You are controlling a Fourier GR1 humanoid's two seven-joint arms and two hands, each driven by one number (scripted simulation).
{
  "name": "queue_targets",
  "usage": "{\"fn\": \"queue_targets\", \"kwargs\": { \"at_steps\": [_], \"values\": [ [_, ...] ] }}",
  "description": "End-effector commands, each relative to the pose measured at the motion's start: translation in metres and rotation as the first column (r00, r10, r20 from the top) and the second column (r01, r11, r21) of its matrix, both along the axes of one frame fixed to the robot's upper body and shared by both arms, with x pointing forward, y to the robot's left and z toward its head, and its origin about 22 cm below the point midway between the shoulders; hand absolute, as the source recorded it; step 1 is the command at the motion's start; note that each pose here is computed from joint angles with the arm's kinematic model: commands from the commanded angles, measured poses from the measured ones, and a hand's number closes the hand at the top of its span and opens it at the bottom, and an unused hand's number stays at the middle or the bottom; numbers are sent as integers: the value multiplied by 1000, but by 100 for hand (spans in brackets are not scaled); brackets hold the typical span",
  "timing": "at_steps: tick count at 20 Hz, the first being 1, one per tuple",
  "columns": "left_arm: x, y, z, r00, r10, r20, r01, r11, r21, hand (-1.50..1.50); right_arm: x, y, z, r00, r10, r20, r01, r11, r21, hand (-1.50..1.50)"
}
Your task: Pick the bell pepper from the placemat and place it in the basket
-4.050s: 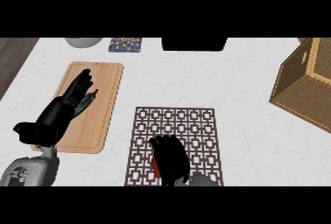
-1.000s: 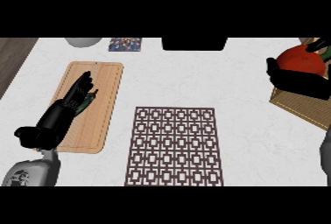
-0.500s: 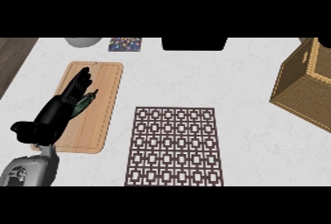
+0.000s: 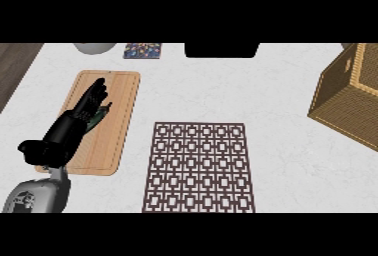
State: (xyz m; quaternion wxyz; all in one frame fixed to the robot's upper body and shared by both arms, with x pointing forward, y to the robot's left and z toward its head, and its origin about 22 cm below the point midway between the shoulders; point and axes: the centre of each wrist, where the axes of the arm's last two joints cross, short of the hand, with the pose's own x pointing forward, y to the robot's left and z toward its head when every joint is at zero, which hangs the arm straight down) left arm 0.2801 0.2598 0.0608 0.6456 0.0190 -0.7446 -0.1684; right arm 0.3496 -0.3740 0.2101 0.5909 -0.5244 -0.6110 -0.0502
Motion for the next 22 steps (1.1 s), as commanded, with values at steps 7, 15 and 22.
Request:
{"fn": "queue_targets", "kwargs": {
  "at_steps": [7,15,22],
  "values": [
    [-19,11,7,999,-32,-4,32,999,-4,0,2,-53,-52,998,-60,36,63,993,-95,150],
    [-2,-6,5,1000,-20,2,20,1000,-9,0,5,-79,-86,971,-145,192,143,989,23,-150],
    [-15,-1,8,1000,-15,-11,15,1000,-8,0,4,-111,-68,981,-69,183,83,994,-72,-150]
  ]
}}
